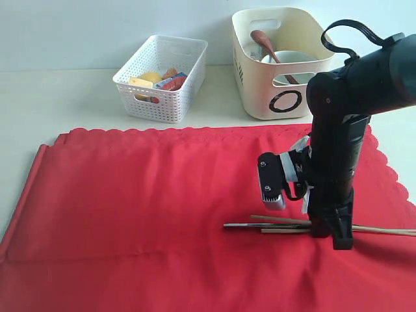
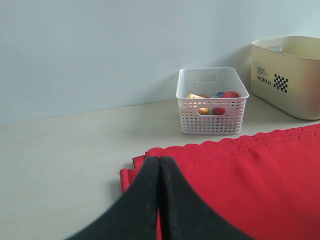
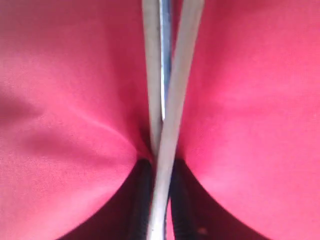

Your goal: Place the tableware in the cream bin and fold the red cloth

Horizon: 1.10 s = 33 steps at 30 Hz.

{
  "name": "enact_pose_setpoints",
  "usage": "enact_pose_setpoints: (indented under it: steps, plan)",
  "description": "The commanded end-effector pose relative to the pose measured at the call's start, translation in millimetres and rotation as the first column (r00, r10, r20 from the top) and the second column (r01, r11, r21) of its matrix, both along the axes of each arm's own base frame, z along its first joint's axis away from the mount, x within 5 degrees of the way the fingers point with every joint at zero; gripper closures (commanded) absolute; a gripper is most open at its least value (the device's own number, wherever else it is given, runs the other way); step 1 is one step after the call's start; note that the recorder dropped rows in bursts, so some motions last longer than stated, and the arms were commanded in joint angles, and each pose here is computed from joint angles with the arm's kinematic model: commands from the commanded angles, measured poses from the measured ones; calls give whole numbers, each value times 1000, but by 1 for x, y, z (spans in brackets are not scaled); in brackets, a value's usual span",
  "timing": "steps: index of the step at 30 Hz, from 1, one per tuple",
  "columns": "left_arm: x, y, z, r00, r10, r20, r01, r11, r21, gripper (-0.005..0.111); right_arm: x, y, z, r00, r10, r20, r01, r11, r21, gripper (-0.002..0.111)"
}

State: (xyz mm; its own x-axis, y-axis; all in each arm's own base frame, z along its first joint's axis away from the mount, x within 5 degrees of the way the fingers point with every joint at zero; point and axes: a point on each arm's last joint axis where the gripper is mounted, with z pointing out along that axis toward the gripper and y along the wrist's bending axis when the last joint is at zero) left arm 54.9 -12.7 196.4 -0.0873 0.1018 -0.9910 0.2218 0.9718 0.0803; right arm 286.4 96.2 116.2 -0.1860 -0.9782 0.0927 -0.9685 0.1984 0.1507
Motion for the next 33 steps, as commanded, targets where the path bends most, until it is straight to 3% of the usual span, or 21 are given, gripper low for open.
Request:
enact_pose_setpoints:
  steps: [1, 5, 12, 26, 33]
  plan:
    - [0, 0, -1, 1000, -6, 4, 6, 1000, -3, 106, -3, -1, 1, 999, 1, -32, -1, 1000, -12, 95]
    - [0, 0, -1, 1000, -6, 4, 6, 1000, -3, 106, -1, 0, 10, 1000, -5, 10, 5, 1000, 8, 91]
    - [0, 0, -1, 1000, -6, 3, 6, 1000, -6, 106, -1, 2, 17, 999, -26, 34, 25, 999, 40, 66]
    - [0, 0, -1, 1000, -6, 3, 6, 1000, -6, 106, 7, 10, 16, 988, -87, 125, 72, 990, 123, 66]
    - [0, 0, -1, 1000, -6, 3, 6, 1000, -6, 106, 1, 15, 17, 998, -8, 61, -3, 984, 180, 66]
